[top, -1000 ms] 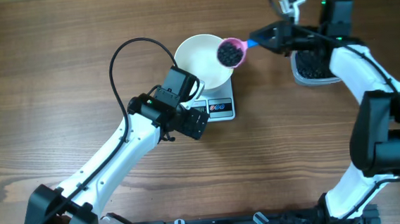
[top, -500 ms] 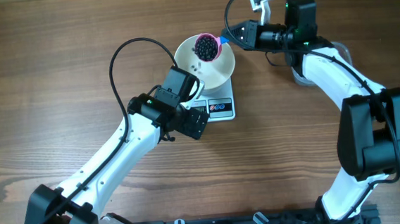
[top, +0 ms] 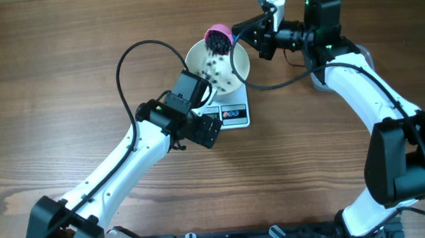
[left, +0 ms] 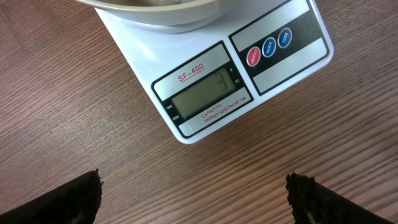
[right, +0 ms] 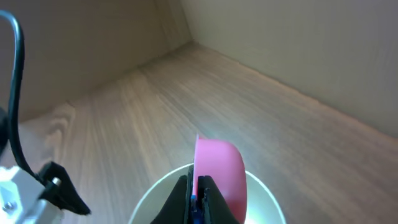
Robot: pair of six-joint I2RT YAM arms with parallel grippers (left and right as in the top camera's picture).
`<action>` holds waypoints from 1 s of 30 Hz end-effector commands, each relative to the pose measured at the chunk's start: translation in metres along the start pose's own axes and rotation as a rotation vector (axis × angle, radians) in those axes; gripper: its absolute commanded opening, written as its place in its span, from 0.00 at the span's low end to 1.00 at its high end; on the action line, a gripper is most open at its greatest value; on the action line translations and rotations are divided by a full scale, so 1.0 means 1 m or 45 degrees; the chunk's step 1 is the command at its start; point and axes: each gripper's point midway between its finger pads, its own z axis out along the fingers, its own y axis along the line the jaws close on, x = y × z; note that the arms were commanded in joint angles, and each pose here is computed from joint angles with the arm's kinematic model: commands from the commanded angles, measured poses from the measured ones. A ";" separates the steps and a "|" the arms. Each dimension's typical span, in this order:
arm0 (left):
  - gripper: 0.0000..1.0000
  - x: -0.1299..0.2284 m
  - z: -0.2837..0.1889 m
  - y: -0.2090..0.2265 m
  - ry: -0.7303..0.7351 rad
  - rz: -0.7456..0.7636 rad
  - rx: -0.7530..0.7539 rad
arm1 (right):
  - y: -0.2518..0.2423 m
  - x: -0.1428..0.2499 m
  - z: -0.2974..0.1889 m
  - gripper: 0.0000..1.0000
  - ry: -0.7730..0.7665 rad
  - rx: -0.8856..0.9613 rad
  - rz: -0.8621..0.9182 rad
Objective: Scoop item into bowl and weigh 150g on scale
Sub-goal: 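Tip the scoop with right gripper to pour beans into bowl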
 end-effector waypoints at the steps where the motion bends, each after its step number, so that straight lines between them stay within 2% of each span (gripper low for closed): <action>1: 1.00 0.000 -0.004 -0.002 -0.015 0.013 0.015 | 0.015 -0.011 -0.004 0.04 -0.014 -0.048 -0.319; 6: 1.00 0.000 -0.004 -0.002 -0.015 0.013 0.015 | 0.023 0.024 -0.006 0.04 0.113 -0.117 -0.624; 10: 1.00 0.000 -0.004 -0.002 -0.015 0.013 0.015 | 0.021 0.015 -0.005 0.04 0.072 -0.104 -0.821; 21: 1.00 0.000 -0.004 -0.002 -0.015 0.013 0.015 | 0.026 0.009 -0.005 0.04 0.027 -0.135 -0.842; 23: 1.00 0.000 -0.004 -0.002 -0.015 0.013 0.015 | 0.026 0.011 -0.005 0.04 0.043 -0.135 -0.679; 27: 1.00 0.000 -0.004 -0.002 -0.015 0.013 0.015 | 0.025 0.011 -0.006 0.04 0.081 -0.110 0.116; 29: 1.00 0.000 -0.004 -0.002 -0.015 0.013 0.015 | 0.024 0.012 -0.007 0.04 0.093 -0.099 0.335; 30: 1.00 0.000 -0.004 -0.002 -0.015 0.013 0.015 | 0.022 0.010 -0.007 0.04 0.084 -0.086 0.360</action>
